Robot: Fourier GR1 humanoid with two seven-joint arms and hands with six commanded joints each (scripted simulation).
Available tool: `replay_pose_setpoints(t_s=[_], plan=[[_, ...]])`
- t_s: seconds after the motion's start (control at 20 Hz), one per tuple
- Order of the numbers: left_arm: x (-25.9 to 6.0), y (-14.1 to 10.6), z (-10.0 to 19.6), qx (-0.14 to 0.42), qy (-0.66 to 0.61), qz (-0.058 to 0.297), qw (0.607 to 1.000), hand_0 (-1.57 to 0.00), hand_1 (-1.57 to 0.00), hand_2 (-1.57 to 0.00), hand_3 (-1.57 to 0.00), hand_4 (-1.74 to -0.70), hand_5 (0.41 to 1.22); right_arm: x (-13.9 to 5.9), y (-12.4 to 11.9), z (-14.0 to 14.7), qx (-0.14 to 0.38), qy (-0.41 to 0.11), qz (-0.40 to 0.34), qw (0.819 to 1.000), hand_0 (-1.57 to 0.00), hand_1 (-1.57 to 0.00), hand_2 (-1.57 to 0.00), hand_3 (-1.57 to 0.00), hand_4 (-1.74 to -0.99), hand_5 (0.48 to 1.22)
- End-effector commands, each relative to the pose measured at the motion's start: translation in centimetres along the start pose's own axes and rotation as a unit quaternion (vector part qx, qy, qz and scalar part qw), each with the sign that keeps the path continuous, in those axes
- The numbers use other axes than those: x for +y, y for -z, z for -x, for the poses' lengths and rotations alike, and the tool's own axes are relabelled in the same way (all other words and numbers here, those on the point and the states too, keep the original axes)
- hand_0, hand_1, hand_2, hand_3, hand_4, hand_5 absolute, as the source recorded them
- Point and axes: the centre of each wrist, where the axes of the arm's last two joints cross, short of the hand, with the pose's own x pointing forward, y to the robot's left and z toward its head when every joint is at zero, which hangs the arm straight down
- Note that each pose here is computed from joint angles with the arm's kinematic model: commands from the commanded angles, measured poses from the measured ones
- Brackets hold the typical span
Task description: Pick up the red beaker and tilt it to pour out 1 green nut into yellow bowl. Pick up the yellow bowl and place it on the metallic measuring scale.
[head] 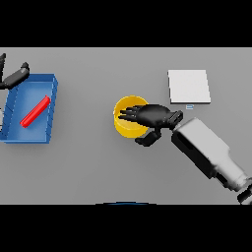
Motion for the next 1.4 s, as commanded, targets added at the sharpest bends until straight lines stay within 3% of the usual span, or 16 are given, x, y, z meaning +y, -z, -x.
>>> replay_pose_setpoints(t_s=[0.0,0.15,0.2,0.35,0.45,0.5,0.6,0.7,0.85,1.05,1.35], plan=[[-0.4,-0.1,0.2,0.001,0.001,0.004,1.0,0.0,0.0,0.0,0.0,-0.79,0.729,0.4,0.3,0.0,-0.003,0.004,0.0,1.0,0.0,0.0,-0.02,-0.04,-1.289,0.721],[0.3,-0.2,0.0,0.004,0.0,-0.001,1.0,0.0,0.0,0.0,0.0,-0.79,0.732,0.1,0.4,0.0,0.005,0.017,0.003,1.0,0.0,-0.01,-0.08,-0.12,-1.333,0.8],[0.3,-0.2,-0.1,0.005,-0.001,0.001,1.0,0.0,0.0,0.0,0.0,-0.8,0.73,0.0,0.3,0.0,0.003,0.017,0.001,1.0,-0.07,-0.07,-0.14,-0.18,-1.365,0.838],[-0.3,-0.3,0.2,0.003,0.002,0.002,1.0,0.0,0.0,0.0,0.0,-0.79,0.729,0.3,0.4,-0.2,-0.003,0.005,-0.004,1.0,-0.47,-0.38,-0.38,-0.42,-1.479,0.999],[0.0,-0.4,0.1,0.001,0.002,-0.001,1.0,0.0,0.0,0.0,0.0,-0.79,0.732,0.3,0.2,-0.4,-0.004,0.004,-0.006,1.0,-0.78,-0.65,-0.59,-0.83,-1.469,1.079],[0.2,-0.3,0.0,0.001,0.001,0.001,1.0,0.0,0.0,0.0,0.0,-0.79,0.733,0.1,0.4,-0.5,-0.001,0.007,-0.009,1.0,-0.94,-0.81,-0.79,-0.98,-1.521,1.108],[0.2,-0.3,0.4,0.002,0.001,0.002,1.0,0.0,0.0,0.0,0.0,-0.79,0.736,0.2,0.1,-0.4,-0.005,0.008,-0.008,1.0,-1.17,-1.08,-1.07,-1.03,-1.594,1.148],[0.0,-0.4,0.0,-0.002,0.001,0.002,1.0,0.0,0.0,0.0,0.0,-0.79,0.734,-0.1,0.2,-0.2,-0.009,0.007,-0.011,1.0,-1.31,-1.26,-1.25,-1.09,-1.642,1.175],[0.0,-0.2,0.4,0.003,-0.002,0.001,1.0,0.0,0.0,0.0,0.0,-0.79,0.727,-0.4,-0.4,-0.2,0.006,0.003,-0.012,1.0,-1.44,-1.41,-1.41,-1.15,-1.683,1.197],[0.3,-0.5,0.1,-0.002,0.004,-0.006,1.0,0.0,0.0,0.0,0.0,-0.78,0.727,-2.1,-1.4,-0.3,0.009,0.007,-0.001,1.0,-1.52,-1.51,-1.5,-1.35,-1.711,1.211],[0.4,0.0,0.4,-0.004,-0.002,-0.005,1.0,0.0,0.0,0.0,0.0,-0.8,0.737,-4.8,-3.9,0.0,0.027,0.002,0.007,1.0,-1.56,-1.55,-1.55,-1.31,-1.722,1.218]])
